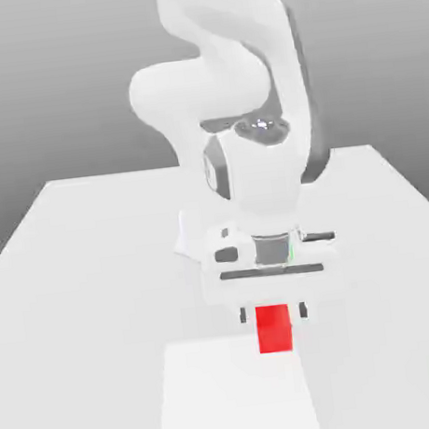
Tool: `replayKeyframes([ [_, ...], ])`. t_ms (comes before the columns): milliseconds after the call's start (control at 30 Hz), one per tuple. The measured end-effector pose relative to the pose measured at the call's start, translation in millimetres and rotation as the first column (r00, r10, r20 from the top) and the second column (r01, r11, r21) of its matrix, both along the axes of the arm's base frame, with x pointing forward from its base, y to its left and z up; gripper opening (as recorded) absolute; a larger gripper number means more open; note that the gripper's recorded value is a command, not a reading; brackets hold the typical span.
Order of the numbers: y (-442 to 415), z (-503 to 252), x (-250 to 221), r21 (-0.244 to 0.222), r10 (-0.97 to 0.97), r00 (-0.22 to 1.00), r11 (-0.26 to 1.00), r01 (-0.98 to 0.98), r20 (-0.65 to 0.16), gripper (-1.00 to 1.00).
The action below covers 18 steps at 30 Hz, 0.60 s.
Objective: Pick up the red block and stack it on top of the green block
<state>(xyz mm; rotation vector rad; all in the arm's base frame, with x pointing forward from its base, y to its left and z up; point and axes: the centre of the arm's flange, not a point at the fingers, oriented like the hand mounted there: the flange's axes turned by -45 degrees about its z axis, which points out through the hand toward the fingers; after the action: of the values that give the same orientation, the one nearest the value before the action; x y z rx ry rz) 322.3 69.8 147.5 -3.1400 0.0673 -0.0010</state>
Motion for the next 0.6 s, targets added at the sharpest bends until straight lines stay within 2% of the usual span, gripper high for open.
replayKeyframes([
  [233,0,-1,0,0.0,0.0,1.0,1.0,0.0,0.001,-1.0],
  [500,1,56,0,-0.002,0.003,1.0,1.0,-0.003,0.0,-1.0],
  [600,24,67,21,-0.022,0.125,0.992,0.992,-0.124,0.002,-1.0],
])
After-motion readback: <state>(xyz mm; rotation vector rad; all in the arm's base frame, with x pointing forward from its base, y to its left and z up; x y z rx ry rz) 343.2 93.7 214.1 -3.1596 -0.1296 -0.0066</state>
